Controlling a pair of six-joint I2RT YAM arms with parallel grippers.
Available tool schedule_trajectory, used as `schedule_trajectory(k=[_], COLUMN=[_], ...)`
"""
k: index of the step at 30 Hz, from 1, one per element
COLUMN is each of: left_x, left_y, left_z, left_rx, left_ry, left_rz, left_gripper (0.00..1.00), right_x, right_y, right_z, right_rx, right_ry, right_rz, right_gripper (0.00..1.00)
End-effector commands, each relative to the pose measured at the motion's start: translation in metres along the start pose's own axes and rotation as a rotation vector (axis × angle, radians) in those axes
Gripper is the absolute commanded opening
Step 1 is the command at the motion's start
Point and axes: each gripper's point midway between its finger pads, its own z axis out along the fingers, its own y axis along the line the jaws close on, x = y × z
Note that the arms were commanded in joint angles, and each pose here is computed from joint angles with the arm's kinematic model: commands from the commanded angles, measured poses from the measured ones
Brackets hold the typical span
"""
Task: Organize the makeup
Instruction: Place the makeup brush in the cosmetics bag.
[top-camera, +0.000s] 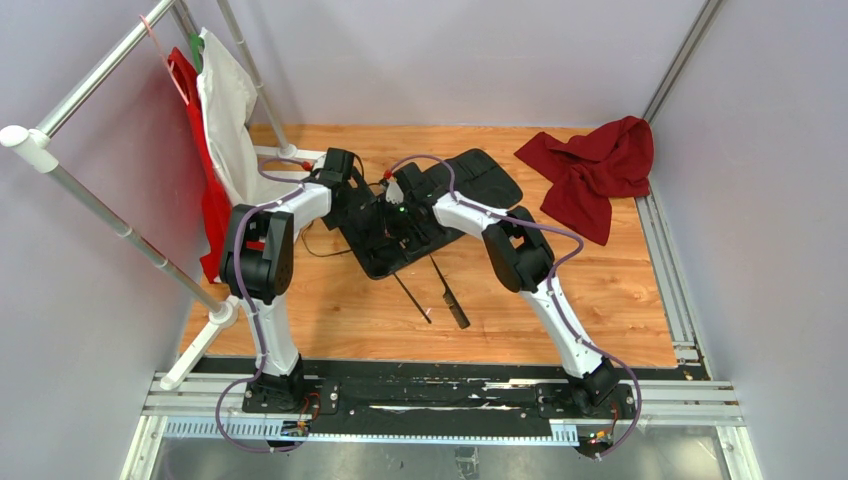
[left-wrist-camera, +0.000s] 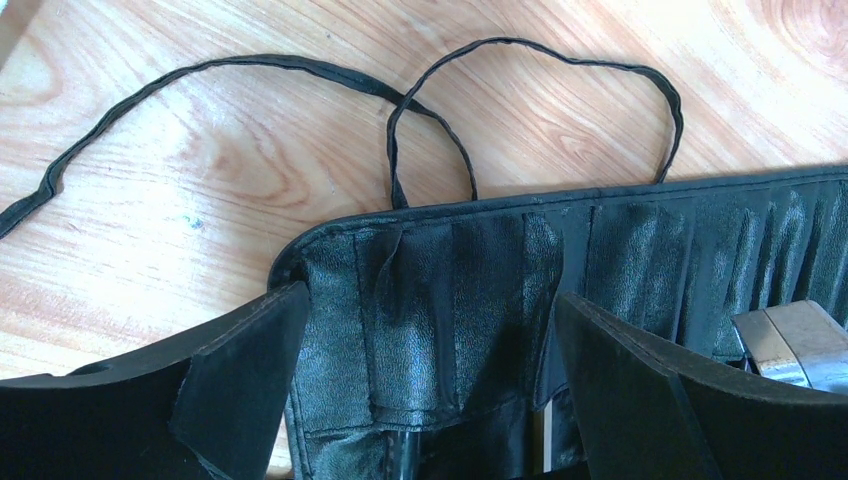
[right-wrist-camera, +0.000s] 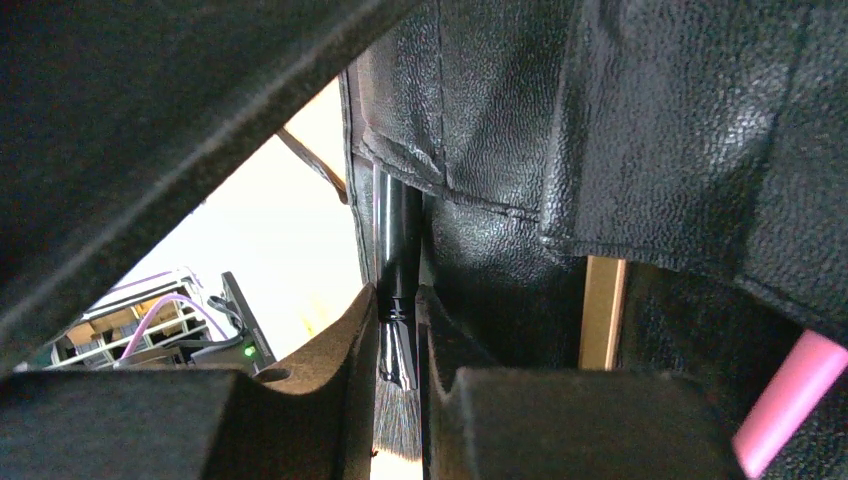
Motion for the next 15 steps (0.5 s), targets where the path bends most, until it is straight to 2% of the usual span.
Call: schedule_trajectory(k=[1,15], left_x=[0.054,0.055], left_y=[0.021,0.023], left_z=[-0.009,-0.009], left_rx=[-0.059,-0.066], left_ry=[0.195,0.195], left_rz=[0.092,0.091], left_gripper=[0.98,0.98], right_x=[-0.057,-0.078], right_y=[-0.014,-0.008], right_z=[-0.005,-0.021], right_rx=[0.051,0.007], right_ry=[-0.235,-0.331], right_rz=[-0.108,-0.103], right_gripper=[0.00,0.01])
